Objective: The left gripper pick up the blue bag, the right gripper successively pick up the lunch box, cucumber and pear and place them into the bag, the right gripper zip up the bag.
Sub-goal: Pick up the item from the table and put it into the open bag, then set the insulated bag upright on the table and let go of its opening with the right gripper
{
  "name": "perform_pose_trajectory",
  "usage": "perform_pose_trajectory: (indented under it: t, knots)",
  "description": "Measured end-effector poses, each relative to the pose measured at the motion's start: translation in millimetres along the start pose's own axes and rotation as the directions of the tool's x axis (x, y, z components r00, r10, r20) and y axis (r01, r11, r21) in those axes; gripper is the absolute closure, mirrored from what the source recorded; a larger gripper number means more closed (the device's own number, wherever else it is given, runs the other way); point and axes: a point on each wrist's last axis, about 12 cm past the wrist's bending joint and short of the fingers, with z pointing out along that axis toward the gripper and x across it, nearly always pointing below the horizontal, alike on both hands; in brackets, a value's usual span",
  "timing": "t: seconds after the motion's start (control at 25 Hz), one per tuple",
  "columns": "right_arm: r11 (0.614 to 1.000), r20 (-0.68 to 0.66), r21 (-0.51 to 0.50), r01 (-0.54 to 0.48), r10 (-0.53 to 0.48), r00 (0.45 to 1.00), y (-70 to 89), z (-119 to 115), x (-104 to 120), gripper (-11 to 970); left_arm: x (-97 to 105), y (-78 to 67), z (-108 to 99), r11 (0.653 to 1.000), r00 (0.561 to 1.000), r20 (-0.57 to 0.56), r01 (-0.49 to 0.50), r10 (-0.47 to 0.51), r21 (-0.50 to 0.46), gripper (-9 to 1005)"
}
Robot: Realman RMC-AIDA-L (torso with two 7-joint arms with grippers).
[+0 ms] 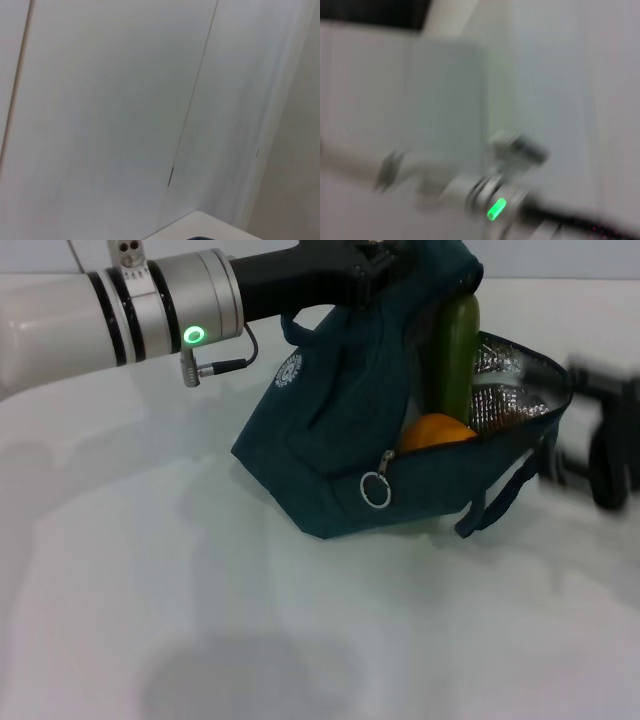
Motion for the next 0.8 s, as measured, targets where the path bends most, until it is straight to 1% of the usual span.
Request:
perform_pose_trajectory:
  t: [0.08, 0.12, 0.24, 0.32, 0.44, 0.6, 0.68, 0.8]
  knots:
    - [0.997, -0.104, -0.074, -0.011, 0.003, 0.995, 5.8, -12, 1, 490, 0, 0.5, 0, 1.0, 1.0, -0.001, -0.001, 0.001, -0.001, 951]
    - [0.995, -0.167, -0.096, -0.039, 0.023, 0.986, 7.5, -20, 2, 472, 0, 0.6, 0, 1.0, 1.0, -0.001, -0.002, 0.002, -0.002, 951]
    - [0.991, -0.246, -0.073, -0.111, 0.09, 0.965, 9.2, -32, 10, 418, 0, 0.4, 0, 1.0, 1.0, -0.001, -0.002, 0.002, -0.002, 951]
    - [0.989, -0.282, -0.051, -0.135, 0.116, 0.953, 11.5, -33, 19, 424, 0, 0.3, 0, 1.0, 1.0, -0.001, -0.001, 0.001, -0.002, 951]
    - [0.99, -0.322, -0.012, -0.138, 0.126, 0.938, 12.5, -23, 32, 432, 0, 0.1, 0, 1.0, 1.0, 0.0, 0.003, -0.003, -0.002, 951]
    - [0.992, -0.38, 0.037, -0.121, 0.126, 0.916, 6.6, 0, 47, 443, 1, 0.0, 0, 1.0, 1.0, 0.0, 0.006, -0.006, -0.003, 951]
    - [0.992, -0.4, 0.037, -0.123, 0.127, 0.908, 3.2, 11, 51, 448, 1, 0.1, 0, 1.0, 1.0, -0.001, 0.004, -0.004, -0.003, 951]
    - [0.991, -0.416, 0.021, -0.131, 0.128, 0.9, -0.6, 25, 55, 481, 1, 0.8, 0, 1.0, 1.0, -0.001, 0.002, -0.002, -0.008, 950]
